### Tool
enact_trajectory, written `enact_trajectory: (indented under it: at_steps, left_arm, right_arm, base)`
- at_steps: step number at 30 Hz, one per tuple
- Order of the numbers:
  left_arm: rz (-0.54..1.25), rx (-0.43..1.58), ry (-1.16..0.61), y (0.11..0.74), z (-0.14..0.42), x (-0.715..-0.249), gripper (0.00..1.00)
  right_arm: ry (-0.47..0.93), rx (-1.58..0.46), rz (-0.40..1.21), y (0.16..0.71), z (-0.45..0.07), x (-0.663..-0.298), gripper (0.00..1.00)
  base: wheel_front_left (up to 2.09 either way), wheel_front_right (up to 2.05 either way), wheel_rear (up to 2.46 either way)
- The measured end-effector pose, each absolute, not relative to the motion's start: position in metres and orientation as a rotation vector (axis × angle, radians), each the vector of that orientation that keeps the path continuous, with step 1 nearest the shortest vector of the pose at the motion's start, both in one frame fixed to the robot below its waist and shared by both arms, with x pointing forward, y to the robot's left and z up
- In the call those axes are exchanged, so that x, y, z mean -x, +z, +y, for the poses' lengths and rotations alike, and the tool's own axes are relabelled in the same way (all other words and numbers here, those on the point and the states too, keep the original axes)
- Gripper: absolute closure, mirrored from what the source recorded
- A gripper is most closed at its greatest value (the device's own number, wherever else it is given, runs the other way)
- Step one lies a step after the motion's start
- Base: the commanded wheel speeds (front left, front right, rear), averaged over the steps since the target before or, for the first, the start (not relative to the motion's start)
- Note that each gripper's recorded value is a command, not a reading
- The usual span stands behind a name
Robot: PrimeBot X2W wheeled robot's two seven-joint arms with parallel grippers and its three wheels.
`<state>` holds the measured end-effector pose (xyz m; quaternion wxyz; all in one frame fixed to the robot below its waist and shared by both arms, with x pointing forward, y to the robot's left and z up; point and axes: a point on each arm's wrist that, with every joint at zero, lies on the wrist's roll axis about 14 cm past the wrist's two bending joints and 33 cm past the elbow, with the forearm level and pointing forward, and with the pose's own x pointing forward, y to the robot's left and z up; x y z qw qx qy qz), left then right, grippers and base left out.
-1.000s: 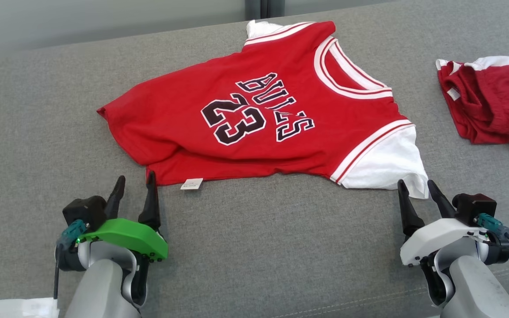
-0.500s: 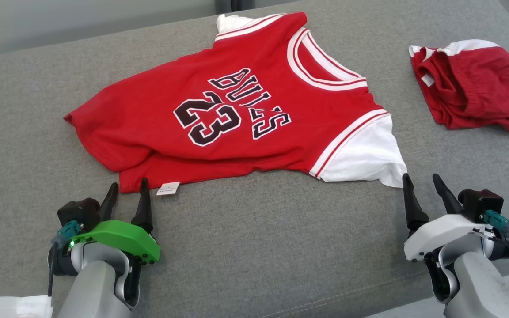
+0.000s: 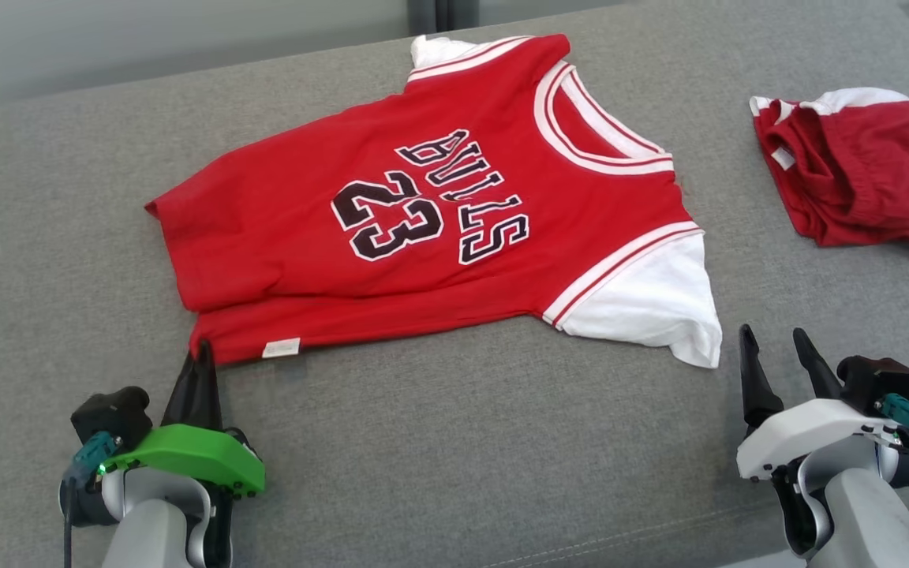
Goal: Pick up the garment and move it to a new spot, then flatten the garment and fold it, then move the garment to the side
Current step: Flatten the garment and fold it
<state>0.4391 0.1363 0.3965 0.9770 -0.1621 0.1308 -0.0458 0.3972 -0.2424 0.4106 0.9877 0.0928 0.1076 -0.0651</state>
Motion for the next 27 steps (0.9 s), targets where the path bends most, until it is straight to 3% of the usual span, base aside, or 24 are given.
enact_trajectory:
  at_steps: [12,13,14,27]
  left_arm:
    - [0.232,0.327,0.005,0.405,0.174,-0.399,1.00]
    - [0.239,0.336,0.009,0.403,0.174,-0.397,0.56]
    - [0.239,0.339,0.010,0.403,0.174,-0.395,0.00]
    - [0.169,0.283,-0.017,0.428,0.174,-0.391,0.00]
  right_arm:
    - [-0.031,-0.210,0.222,0.410,-0.202,-0.408,0.00]
    - [-0.024,-0.210,0.220,0.411,-0.200,-0.408,0.00]
    - [-0.019,-0.210,0.219,0.412,-0.198,-0.408,0.00]
    - [0.036,-0.171,0.081,0.457,-0.187,-0.404,0.00]
  base:
    - [0.00,0.00,0.00]
    - [0.00,0.00,0.00]
    - [0.00,0.00,0.00]
    - [0.00,0.00,0.00]
